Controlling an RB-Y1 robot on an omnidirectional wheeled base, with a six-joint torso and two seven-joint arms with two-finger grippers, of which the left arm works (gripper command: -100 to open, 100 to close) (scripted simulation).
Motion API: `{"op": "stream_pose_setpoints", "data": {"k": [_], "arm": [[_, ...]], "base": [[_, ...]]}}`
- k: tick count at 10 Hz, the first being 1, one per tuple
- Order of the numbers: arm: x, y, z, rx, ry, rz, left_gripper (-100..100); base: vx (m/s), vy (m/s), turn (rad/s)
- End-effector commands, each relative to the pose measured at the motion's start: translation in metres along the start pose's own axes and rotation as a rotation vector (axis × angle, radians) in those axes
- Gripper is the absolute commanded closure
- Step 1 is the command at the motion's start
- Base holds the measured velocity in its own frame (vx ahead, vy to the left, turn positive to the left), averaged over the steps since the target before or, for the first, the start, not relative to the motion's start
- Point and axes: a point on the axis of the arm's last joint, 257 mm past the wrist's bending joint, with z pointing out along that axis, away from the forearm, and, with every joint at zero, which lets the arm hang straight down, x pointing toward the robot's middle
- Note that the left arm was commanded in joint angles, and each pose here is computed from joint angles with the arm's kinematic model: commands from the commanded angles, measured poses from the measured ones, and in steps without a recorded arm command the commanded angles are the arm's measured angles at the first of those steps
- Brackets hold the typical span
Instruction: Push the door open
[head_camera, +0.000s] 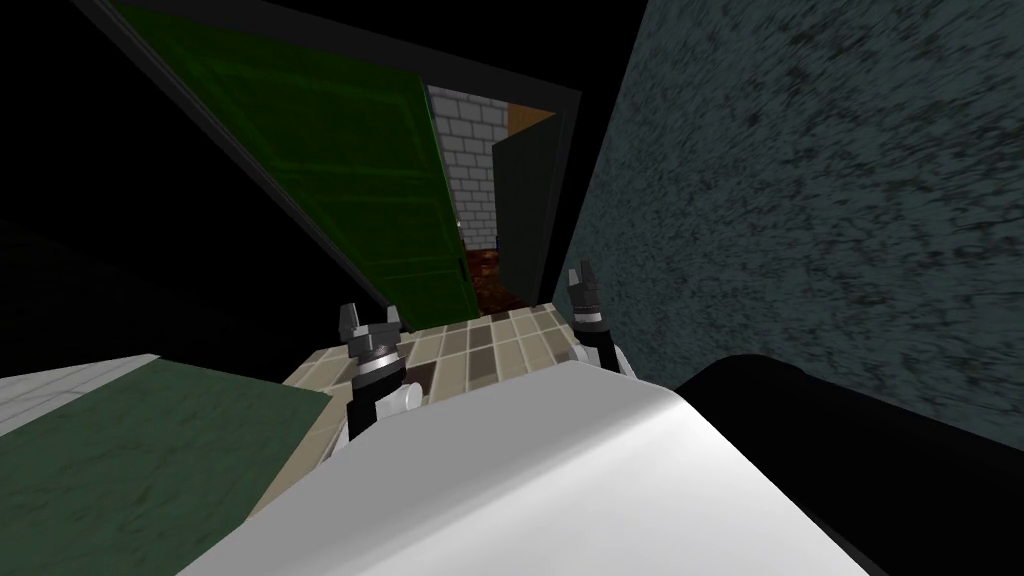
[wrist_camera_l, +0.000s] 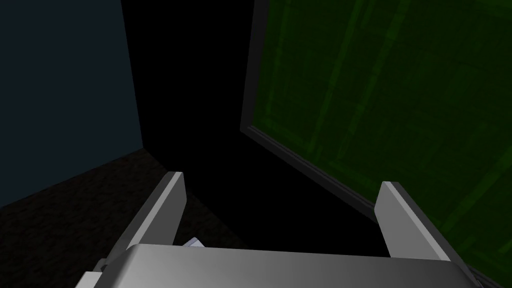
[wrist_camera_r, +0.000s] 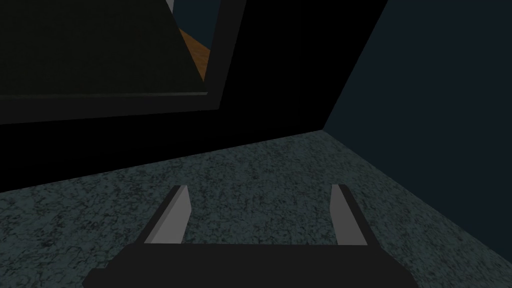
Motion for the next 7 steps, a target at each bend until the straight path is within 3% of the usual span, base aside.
{"op": "stream_pose_setpoints", "data": {"k": [1,7], "arm": [[-0.004,0.010,-0.0019,-0.012,-0.007,-0.036,-100],[-0.018,0.045,-0.0094,-0.059,-0.042,-0.168,-100]], "base": [[0.087,0.024,-0.076],[0.092,0.020,-0.090]]}}
